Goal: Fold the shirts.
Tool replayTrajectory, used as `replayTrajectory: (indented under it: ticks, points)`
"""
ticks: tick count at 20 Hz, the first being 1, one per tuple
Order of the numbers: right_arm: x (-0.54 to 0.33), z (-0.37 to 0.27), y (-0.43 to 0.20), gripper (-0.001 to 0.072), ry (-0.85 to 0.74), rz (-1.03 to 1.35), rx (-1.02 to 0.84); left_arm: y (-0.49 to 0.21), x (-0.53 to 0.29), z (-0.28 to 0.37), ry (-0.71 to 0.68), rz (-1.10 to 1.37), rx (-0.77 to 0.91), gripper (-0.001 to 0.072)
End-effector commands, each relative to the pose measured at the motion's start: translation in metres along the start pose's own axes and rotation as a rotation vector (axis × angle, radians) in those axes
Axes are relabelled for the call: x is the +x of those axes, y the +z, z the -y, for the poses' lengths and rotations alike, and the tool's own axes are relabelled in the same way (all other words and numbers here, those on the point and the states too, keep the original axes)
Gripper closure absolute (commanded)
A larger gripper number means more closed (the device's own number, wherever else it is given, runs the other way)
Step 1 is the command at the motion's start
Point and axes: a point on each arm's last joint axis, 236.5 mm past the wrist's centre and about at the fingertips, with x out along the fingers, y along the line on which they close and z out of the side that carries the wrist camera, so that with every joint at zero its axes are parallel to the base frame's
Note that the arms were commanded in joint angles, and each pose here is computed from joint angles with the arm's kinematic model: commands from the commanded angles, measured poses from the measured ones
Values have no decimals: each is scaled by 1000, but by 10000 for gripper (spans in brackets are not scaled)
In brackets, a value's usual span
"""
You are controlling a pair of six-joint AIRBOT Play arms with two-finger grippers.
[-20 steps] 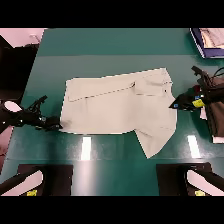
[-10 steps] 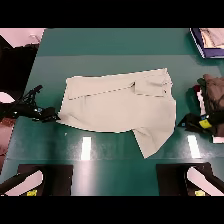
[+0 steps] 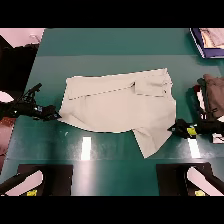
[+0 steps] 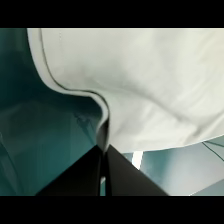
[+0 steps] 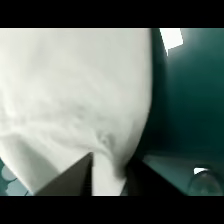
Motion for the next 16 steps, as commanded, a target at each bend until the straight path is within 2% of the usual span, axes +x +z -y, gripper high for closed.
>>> replayTrajectory:
  ticks: [1,5,10,13,16]
  points:
    - [9,-7,6,696,-8,35,-44,1,0,0,-1,5,0,685]
    - [-37,-41,41,692,5,204,-160,40,-28,10,23,109,24,685]
    - [-227,-160,112,694,47,789,-411,142,-188,92,44,606,172,686]
    - [-345,-234,98,694,78,1064,-577,146,-316,173,48,897,366,685]
    - [-436,-292,53,694,97,1267,-728,102,-423,249,59,1130,556,685]
